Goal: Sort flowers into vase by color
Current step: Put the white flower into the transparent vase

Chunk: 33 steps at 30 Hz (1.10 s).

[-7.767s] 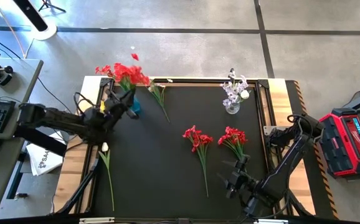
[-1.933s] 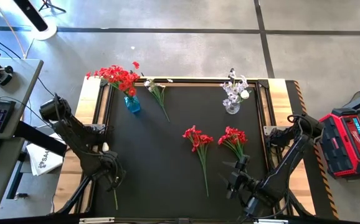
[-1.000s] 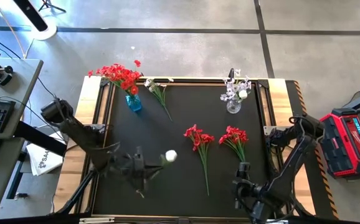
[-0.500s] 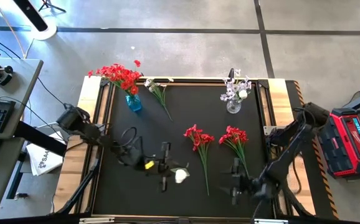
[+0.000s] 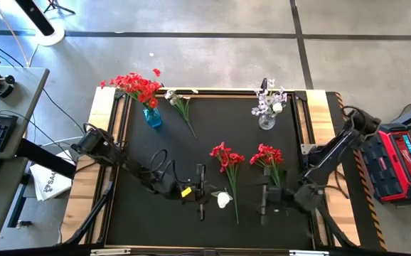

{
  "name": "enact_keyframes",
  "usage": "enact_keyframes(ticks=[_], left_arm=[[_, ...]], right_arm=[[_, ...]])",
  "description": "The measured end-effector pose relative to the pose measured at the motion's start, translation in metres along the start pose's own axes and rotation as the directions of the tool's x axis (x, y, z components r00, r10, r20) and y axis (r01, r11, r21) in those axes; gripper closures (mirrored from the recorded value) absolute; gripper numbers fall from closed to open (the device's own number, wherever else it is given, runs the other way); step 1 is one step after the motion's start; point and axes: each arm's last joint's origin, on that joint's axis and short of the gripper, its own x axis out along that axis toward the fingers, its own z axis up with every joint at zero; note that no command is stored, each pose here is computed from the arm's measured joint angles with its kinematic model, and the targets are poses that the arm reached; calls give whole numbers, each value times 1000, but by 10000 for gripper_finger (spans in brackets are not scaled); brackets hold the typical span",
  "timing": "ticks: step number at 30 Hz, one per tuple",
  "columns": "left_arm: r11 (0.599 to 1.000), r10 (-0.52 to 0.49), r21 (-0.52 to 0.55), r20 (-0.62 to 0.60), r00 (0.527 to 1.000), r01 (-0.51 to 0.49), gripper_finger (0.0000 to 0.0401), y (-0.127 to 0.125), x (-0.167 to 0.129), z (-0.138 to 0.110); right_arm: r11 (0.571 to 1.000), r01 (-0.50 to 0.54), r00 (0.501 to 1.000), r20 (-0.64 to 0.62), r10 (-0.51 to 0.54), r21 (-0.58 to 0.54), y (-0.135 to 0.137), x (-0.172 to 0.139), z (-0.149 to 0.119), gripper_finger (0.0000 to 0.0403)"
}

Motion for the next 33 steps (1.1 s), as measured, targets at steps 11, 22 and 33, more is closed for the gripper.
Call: enact_keyframes(ticks=[11,22,33], left_arm=[[1000,28,6,-38,999,-27,401,0,4,-2],[1000,28,4,-40,999,-28,399,0,4,-2],[963,262,26,-303,916,-267,297,9,2,-26]], right_arm=[[995,55,998,-13,-56,-81,12,27,38,175],[997,30,999,-22,-32,-71,9,36,44,317],[919,343,933,-45,-358,-193,-2,-6,63,397]])
